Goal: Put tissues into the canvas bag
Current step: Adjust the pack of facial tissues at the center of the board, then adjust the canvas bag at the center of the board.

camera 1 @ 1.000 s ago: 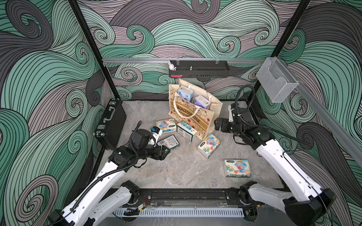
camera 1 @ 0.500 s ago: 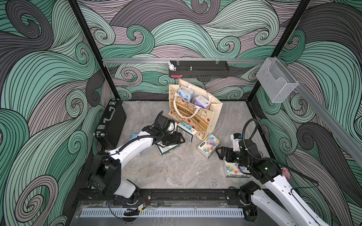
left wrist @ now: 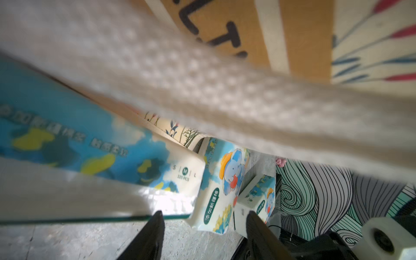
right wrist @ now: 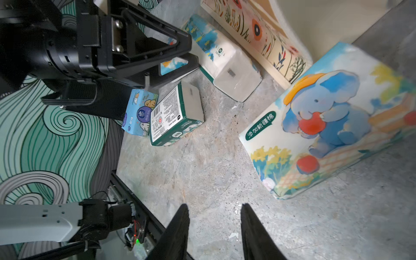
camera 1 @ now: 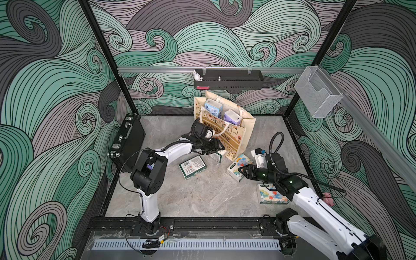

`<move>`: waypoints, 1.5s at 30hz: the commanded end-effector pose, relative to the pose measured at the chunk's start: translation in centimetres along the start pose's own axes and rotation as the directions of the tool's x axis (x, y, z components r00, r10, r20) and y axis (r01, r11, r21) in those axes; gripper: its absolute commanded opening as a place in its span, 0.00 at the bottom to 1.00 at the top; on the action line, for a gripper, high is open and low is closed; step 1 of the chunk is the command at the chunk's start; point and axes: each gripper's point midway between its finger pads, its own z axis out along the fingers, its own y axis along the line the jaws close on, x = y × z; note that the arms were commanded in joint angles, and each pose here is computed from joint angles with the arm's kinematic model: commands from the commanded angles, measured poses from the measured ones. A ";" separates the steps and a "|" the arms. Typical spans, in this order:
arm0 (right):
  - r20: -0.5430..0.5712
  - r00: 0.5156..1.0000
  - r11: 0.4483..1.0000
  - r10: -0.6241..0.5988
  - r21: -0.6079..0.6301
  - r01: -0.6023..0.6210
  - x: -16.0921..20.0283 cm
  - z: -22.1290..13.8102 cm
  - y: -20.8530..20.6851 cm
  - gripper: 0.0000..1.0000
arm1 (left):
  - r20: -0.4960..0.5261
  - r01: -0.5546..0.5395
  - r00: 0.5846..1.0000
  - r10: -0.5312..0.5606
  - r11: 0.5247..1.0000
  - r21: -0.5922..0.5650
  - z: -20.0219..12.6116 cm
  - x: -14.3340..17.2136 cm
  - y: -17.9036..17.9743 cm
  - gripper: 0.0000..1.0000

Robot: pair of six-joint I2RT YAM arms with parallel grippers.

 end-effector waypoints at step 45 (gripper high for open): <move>0.008 0.985 0.970 -0.172 0.173 0.168 -8.1 0.5 1.5 0.62 | 0.356 -0.372 0.774 0.524 0.830 -0.415 -20.9 -15.4 -3.7 0.68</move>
